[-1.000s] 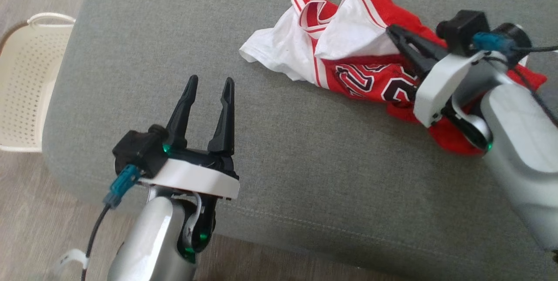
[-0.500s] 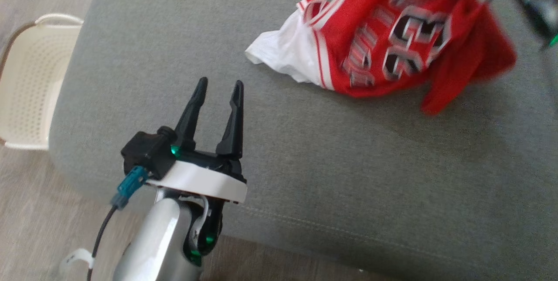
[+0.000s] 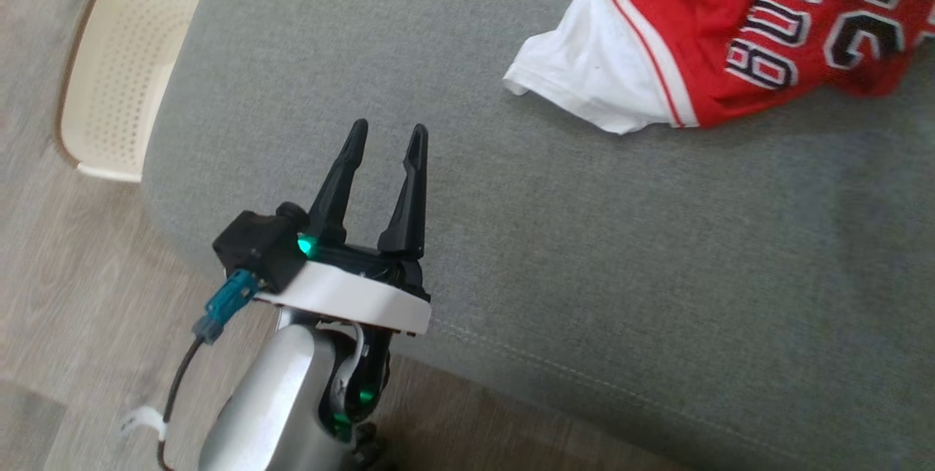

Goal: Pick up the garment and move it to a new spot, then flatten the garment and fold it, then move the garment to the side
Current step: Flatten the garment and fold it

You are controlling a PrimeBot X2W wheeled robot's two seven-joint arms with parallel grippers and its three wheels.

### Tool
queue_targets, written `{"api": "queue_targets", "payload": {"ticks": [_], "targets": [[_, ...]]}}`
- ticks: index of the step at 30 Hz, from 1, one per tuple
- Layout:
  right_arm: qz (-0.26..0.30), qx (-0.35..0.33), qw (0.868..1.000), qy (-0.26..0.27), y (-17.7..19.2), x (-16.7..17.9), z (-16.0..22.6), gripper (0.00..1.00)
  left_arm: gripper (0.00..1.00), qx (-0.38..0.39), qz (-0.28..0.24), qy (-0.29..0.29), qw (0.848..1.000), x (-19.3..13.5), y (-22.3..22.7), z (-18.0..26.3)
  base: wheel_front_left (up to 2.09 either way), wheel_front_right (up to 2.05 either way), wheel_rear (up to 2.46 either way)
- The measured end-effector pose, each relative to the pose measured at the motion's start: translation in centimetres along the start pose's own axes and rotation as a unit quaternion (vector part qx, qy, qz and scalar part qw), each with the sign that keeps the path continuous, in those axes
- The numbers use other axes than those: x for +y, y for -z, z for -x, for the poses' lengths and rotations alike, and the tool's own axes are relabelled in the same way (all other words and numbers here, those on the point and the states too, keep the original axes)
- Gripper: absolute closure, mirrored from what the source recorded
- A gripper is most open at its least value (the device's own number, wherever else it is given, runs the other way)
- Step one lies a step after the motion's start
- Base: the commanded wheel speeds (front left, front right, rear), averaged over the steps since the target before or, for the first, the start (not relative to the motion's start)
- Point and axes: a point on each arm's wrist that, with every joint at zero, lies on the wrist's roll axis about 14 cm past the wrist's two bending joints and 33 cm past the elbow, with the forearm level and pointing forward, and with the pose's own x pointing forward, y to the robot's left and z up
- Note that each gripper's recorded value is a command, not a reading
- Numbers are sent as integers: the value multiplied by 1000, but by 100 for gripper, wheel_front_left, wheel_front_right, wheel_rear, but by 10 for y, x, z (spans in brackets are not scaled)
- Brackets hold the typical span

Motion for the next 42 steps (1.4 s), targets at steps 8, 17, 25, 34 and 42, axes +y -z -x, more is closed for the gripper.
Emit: {"api": "queue_targets", "payload": {"ticks": [8, 17, 25, 34, 42], "targets": [[-6, 43, 999, -16, 39, 13, 6, 0, 0, -5, 1, 12, 1000, -8, -2, -10, 0, 0, 0], [-46, -7, 999, 26, 18, -18, 38, 0, 0, -18, -3, 48, 999, -28, -7, -18, 0, 0, 0], [-98, -23, 993, 65, 34, -30, 109, 0, 0, -36, -3, 96, 995, -57, -15, -25, 0, 0, 0], [-178, -42, 974, 135, 56, -26, 209, 0, 0, -41, 10, 143, 989, -91, -18, -21, 0, 0, 0], [-233, -16, 956, 180, 84, 21, 280, 0, 0, -31, 12, 166, 986, -105, -11, -9, 0, 0, 0]]}}
